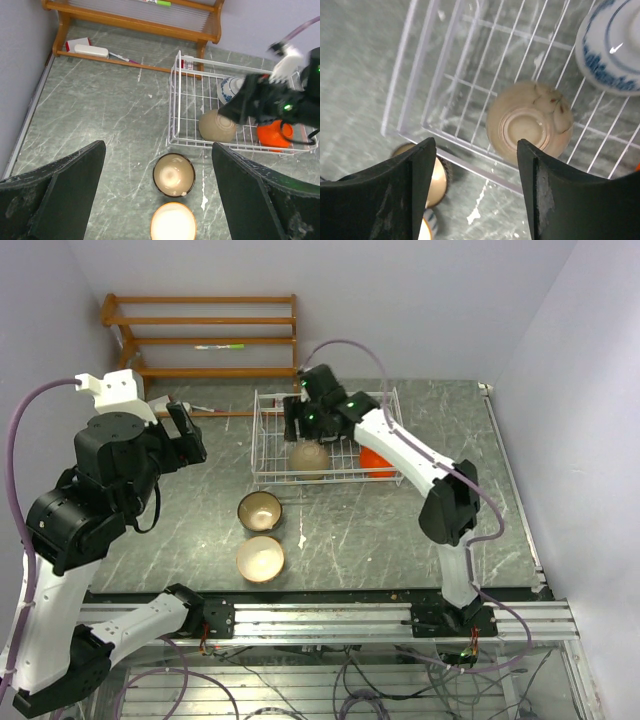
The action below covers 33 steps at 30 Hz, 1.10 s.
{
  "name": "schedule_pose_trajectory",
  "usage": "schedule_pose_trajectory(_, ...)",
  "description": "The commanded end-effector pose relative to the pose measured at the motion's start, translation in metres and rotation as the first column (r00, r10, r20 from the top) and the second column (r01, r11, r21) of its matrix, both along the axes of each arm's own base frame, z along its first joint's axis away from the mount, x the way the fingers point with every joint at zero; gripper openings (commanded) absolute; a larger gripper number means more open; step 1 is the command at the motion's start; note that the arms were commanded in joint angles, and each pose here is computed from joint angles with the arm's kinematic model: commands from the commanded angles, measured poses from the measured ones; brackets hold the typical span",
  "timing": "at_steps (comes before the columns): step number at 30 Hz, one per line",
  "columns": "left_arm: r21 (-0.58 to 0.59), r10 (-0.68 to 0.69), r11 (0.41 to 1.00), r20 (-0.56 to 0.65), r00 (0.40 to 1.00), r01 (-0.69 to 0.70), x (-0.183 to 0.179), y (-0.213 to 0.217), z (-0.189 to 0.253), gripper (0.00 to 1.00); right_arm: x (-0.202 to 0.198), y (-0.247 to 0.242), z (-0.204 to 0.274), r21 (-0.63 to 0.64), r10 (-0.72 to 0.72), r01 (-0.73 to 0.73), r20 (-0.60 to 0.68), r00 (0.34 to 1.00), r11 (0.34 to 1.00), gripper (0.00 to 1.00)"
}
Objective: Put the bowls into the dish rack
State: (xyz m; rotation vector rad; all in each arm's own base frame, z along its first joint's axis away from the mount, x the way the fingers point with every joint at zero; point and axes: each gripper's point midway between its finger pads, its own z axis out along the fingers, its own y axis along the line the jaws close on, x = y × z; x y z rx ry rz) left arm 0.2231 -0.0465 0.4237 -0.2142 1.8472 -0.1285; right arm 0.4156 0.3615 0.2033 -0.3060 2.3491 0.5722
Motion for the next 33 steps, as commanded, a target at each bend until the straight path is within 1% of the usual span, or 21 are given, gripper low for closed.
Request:
schedule_pose_trajectory(1, -0.007, -0.004, 1.000, 0.025, 1.000, 0.004, 0.002, -0.002, 0.008, 0.99, -0.017, -0.020, -0.052, -0.285, 0.021, -0.034, -0.047, 0.999, 0.958, 0.68)
schedule_pose_trajectory(6, -0.007, 0.001, 1.000, 0.022, 1.000, 0.000, 0.001, 0.000, 0.007, 0.99, -0.017, -0.016, -0.060, -0.374, 0.039, -0.043, -0.019, 0.999, 0.926, 0.71)
schedule_pose_trajectory(10, -0.008, 0.002, 1.000, 0.019, 1.000, -0.002, 0.001, -0.001, 0.006, 0.99, -0.010, -0.025, -0.065, -0.473, 0.020, -0.004, 0.028, 0.999, 0.881, 0.71)
schedule_pose_trajectory(16, -0.010, 0.003, 1.000, 0.018, 1.000, -0.003, 0.003, -0.002, 0.005, 0.99, -0.003, -0.037, -0.075, -0.527, -0.010, 0.042, 0.063, 0.998, 0.849, 0.72)
schedule_pose_trajectory(20, -0.009, 0.003, 1.000, 0.016, 1.000, -0.003, 0.004, -0.002, 0.005, 0.99, -0.002, -0.044, -0.083, -0.538, -0.027, 0.051, 0.053, 0.998, 0.841, 0.73)
schedule_pose_trajectory(27, -0.003, 0.001, 1.000, 0.012, 1.000, -0.001, 0.006, -0.004, 0.005, 0.99, 0.004, -0.058, -0.088, -0.495, -0.072, 0.079, 0.033, 0.997, 0.865, 0.73)
schedule_pose_trajectory(33, 0.000, -0.004, 1.000, 0.011, 1.000, 0.004, 0.009, -0.006, 0.004, 0.99, 0.009, -0.078, -0.091, -0.491, -0.115, 0.107, 0.015, 0.993, 0.865, 0.73)
